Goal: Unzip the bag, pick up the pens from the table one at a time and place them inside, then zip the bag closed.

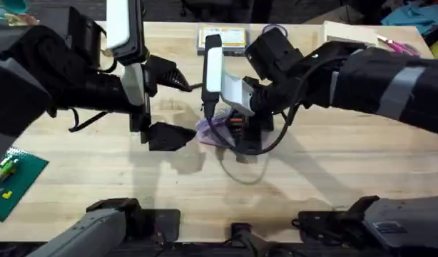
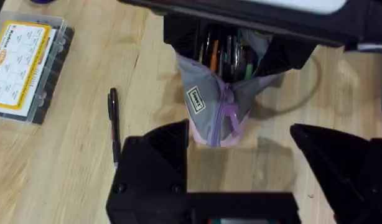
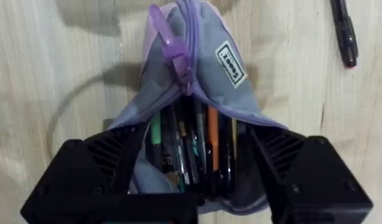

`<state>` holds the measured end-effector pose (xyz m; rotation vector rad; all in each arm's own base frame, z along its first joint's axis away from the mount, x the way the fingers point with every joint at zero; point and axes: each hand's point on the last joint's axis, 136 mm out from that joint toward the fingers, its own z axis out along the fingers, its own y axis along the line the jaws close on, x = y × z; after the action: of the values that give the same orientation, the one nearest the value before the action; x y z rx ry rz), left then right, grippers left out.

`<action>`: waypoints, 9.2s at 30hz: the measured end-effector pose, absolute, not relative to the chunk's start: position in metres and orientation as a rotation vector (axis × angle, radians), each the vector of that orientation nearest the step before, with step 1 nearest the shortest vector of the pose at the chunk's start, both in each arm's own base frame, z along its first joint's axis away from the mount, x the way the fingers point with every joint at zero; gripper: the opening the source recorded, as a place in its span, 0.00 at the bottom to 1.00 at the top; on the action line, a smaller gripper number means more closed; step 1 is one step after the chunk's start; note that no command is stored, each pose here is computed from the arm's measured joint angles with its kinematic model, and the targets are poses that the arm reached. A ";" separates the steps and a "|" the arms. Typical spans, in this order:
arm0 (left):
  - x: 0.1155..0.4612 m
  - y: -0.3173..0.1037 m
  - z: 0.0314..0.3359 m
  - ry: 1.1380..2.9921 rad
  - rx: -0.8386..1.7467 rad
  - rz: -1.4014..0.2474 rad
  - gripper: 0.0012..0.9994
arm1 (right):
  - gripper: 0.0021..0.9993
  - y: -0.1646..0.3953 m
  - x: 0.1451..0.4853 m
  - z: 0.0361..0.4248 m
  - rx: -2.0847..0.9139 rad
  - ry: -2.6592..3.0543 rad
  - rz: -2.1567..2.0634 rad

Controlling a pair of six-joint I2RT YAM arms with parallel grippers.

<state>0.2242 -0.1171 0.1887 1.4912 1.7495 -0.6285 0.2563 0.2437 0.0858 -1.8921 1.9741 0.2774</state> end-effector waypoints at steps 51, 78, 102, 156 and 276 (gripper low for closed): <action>0.385 -0.122 0.161 2.228 1.233 -0.426 0.99 | 1.00 0.213 0.240 0.249 -1.124 1.988 0.435; 0.404 -0.114 0.050 2.478 1.345 -0.245 0.99 | 1.00 0.205 0.228 0.276 -1.039 1.936 0.467; 0.403 -0.118 0.038 2.507 1.372 -0.247 0.99 | 1.00 0.202 0.223 0.267 -1.049 1.981 0.469; 0.350 -0.164 0.180 2.405 1.141 -0.259 0.04 | 1.00 0.161 0.162 0.302 -0.984 1.893 0.490; 0.222 -0.076 0.176 2.300 1.353 -0.212 1.00 | 1.00 0.146 0.143 0.309 -0.951 1.863 0.486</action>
<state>0.2223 -0.0764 0.1761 1.3527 2.2996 -0.2115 0.1428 0.1456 0.3089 -0.9510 1.8632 0.4862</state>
